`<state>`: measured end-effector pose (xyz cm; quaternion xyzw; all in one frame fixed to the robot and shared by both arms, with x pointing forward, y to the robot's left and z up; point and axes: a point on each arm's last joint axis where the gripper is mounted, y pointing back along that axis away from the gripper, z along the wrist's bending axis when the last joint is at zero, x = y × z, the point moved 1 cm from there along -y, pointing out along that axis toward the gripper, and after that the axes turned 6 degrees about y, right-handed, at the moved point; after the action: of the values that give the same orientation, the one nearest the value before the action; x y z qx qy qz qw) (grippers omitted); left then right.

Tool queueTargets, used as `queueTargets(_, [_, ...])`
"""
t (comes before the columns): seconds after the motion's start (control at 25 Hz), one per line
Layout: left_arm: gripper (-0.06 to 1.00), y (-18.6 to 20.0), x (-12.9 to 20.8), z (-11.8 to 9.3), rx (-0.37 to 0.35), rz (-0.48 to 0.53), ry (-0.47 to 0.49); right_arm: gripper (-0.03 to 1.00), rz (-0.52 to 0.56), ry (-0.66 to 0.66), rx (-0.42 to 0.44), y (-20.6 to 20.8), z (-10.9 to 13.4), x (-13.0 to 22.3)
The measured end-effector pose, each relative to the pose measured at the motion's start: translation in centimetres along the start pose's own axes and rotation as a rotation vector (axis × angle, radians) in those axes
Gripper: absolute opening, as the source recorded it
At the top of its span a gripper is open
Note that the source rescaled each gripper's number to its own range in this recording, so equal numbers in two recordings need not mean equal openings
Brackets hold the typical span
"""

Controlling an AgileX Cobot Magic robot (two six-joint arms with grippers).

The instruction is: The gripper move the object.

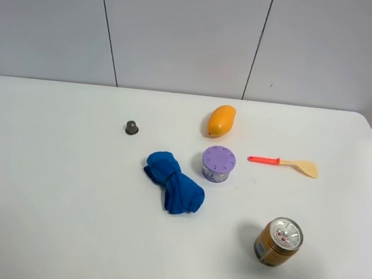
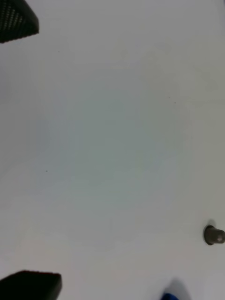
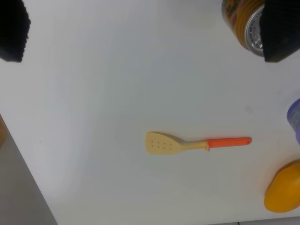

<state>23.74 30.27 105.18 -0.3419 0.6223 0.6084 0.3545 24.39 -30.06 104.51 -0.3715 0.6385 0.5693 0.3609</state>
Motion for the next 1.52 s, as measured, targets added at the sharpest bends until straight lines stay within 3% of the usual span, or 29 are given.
queueTargets(0.6, [1.00, 0.08, 0.14, -0.19, 0.018, 0.017, 0.043, 1.00, 0.000, 0.000, 0.000, 0.00, 0.00, 0.00])
queueTargets(0.8, [1.00, -0.22, -0.40, -0.20, 0.020, -0.047, 0.047, 1.00, 0.000, 0.000, 0.000, 0.00, 0.00, 0.00])
queueTargets(1.52, [1.00, -0.36, -0.16, -0.13, 0.017, -0.091, 0.075, 1.00, 0.000, 0.000, 0.000, 0.00, 0.00, 0.00])
